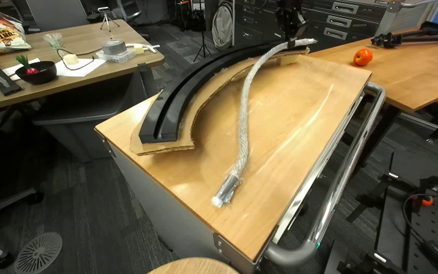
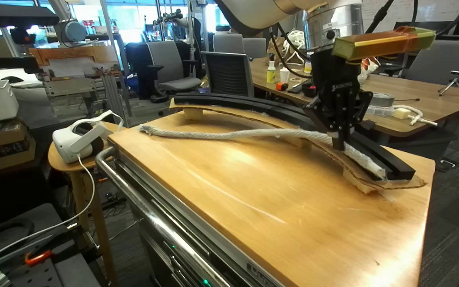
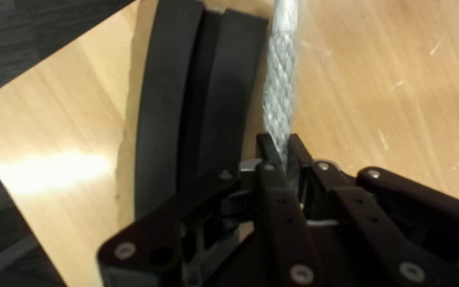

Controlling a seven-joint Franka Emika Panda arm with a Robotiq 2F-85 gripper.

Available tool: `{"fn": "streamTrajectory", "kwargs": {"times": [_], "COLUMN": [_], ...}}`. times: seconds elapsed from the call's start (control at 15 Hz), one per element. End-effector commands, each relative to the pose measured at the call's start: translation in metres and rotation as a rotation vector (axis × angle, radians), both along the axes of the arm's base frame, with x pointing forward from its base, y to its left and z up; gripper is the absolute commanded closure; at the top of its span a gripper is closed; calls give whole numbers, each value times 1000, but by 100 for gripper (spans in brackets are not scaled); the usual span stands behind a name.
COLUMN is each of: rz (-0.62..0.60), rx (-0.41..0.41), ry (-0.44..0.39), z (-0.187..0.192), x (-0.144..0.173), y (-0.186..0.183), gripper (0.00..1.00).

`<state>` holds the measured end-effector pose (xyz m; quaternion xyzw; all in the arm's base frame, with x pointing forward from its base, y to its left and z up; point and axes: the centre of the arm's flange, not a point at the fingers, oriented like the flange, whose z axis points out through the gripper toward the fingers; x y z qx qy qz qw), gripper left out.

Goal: Put the rope on the counter

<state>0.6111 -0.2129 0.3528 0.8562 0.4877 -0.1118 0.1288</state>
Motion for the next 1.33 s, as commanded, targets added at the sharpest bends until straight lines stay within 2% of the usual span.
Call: {"fn": "streamTrajectory", "kwargs": {"times": [0.0, 0.2, 0.4, 0.47, 0.53, 0.67, 1.0, 1.13, 1.2, 1.27], "rz": [-118, -217, -269, -288, -313, -348, -424, -480, -468, -484], "rx": [14, 40, 62, 85, 86, 117, 172, 192, 158, 166], "ry": [7, 6, -55, -97, -151, -224, -420, -502, -402, -431], "z": [5, -20, -35, -36, -34, -18, 35, 53, 26, 34], "x": [-74, -108, -133, -140, -146, -169, -246, -280, -233, -248], "y": [10, 20, 28, 29, 30, 26, -13, -29, -26, -32], "gripper": [96, 96, 96, 64, 63, 49, 11, 0, 15, 6]}}
